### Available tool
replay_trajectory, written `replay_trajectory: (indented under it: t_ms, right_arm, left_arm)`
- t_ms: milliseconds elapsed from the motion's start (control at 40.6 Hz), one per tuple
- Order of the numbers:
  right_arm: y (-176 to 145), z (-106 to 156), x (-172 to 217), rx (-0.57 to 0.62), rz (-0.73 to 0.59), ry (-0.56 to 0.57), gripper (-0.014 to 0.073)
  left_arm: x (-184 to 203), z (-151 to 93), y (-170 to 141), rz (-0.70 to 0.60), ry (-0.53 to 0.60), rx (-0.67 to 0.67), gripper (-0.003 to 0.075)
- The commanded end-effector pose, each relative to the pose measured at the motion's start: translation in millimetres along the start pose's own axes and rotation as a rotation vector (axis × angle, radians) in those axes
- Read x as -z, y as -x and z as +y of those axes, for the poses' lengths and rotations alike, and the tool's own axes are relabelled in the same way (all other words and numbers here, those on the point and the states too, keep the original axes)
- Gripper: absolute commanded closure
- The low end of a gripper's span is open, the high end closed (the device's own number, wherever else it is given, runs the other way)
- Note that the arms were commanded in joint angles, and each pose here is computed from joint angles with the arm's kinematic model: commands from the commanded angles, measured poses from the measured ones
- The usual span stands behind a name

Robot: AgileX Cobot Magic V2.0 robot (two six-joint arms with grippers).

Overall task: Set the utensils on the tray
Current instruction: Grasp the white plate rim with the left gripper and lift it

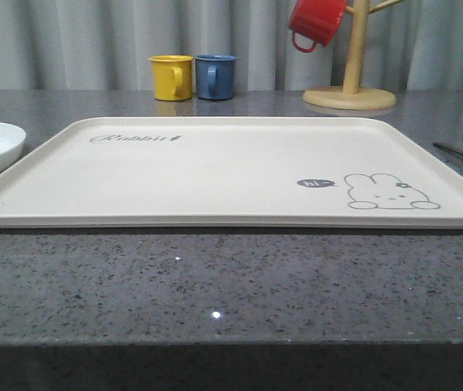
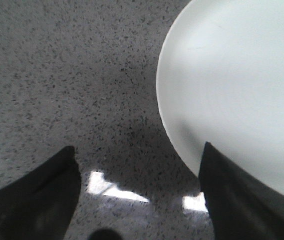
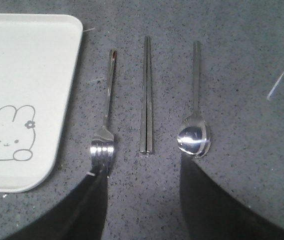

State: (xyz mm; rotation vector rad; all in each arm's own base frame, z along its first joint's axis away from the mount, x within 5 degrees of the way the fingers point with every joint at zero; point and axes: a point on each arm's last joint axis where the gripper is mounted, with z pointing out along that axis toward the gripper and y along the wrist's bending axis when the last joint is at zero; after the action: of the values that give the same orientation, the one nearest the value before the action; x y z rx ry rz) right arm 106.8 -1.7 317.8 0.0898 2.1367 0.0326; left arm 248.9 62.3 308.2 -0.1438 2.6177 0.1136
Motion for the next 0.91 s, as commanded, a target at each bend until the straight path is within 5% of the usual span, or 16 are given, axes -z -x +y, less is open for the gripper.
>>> replay_trajectory:
  t_ms: [0, 148, 443, 788, 886]
  right_arm:
    - [13, 1, 3, 0.005, -0.083, 0.003, 0.0224]
    - [13, 1, 3, 0.005, -0.083, 0.003, 0.0224]
    - [13, 1, 3, 0.005, -0.083, 0.003, 0.0224]
    - [13, 1, 3, 0.005, -0.083, 0.003, 0.0224]
    - [13, 1, 3, 0.005, -0.083, 0.003, 0.0224]
  left_arm:
    - [-5, 8, 19, -0.099, -0.12, 0.067, 0.0235]
    - [-29, 13, 27, -0.1, -0.226, 0.132, 0.0238]
    - [-60, 16, 33, -0.085, -0.238, 0.174, 0.0323]
    - [-63, 15, 31, -0.067, -0.244, 0.174, 0.0701]
    - [-63, 15, 32, -0.07, -0.244, 0.174, 0.0738]
